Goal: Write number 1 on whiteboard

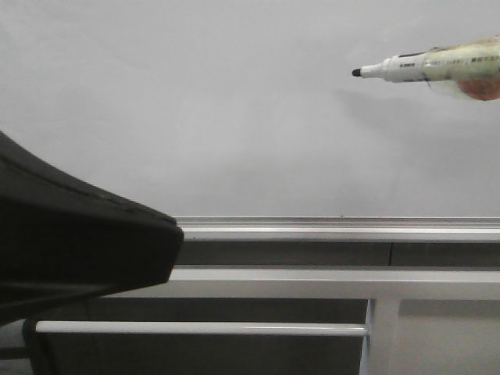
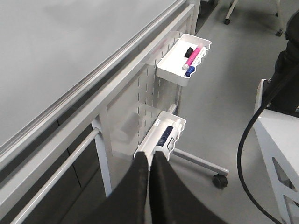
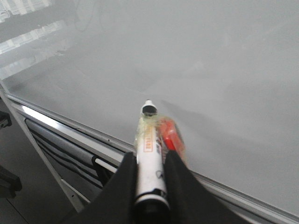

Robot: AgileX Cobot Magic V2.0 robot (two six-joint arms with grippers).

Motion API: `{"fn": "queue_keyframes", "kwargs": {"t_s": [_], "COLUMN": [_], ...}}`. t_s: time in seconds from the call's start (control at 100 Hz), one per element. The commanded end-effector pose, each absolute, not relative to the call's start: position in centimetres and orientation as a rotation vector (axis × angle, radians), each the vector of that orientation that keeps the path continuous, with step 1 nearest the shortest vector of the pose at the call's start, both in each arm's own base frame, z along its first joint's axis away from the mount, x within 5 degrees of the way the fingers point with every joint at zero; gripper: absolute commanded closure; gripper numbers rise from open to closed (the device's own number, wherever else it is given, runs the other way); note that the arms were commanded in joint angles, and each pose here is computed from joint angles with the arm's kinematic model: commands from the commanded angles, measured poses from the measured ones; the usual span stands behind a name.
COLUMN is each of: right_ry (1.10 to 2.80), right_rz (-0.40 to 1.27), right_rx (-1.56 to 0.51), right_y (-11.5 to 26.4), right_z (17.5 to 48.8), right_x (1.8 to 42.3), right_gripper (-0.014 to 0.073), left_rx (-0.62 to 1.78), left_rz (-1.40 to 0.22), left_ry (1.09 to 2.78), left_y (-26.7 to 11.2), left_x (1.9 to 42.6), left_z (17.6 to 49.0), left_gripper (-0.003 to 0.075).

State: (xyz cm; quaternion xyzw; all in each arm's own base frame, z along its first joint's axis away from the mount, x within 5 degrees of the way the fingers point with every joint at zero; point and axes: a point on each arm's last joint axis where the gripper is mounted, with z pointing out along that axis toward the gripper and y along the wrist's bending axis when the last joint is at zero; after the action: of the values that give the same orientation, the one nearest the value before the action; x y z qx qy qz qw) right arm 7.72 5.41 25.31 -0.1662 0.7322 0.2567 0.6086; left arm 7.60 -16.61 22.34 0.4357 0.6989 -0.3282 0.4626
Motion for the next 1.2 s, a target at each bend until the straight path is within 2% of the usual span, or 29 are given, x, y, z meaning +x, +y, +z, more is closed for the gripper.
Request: {"fn": "queue_keyframes", "kwargs": {"t_s": [0.0,0.87,1.19], "right_ry": [1.667,1.619,1.738], "right_rz": [0.574,0.478,0.498], "right_rx": [-0.369,-0.298,-0.303], "right_y": [5.4,4.6,5.1], "right_z": [26.6,28.2,26.0], "right_x": [8.2,8.9,9.7], "right_gripper": [0.0659,0.0659,0.0659], "left_rx": [1.027,1.034,1.034], "left_rz": [-0.872,-0.865,-0.865], "left_ry": [1.627,1.622,1.622], "left_y": [-17.2,-17.2,-17.2], "left_x": [7.6,7.6,7.6], "left_z": [23.8,23.8,23.8], "left_gripper": [0.0741,0.0741,0.0741]}}
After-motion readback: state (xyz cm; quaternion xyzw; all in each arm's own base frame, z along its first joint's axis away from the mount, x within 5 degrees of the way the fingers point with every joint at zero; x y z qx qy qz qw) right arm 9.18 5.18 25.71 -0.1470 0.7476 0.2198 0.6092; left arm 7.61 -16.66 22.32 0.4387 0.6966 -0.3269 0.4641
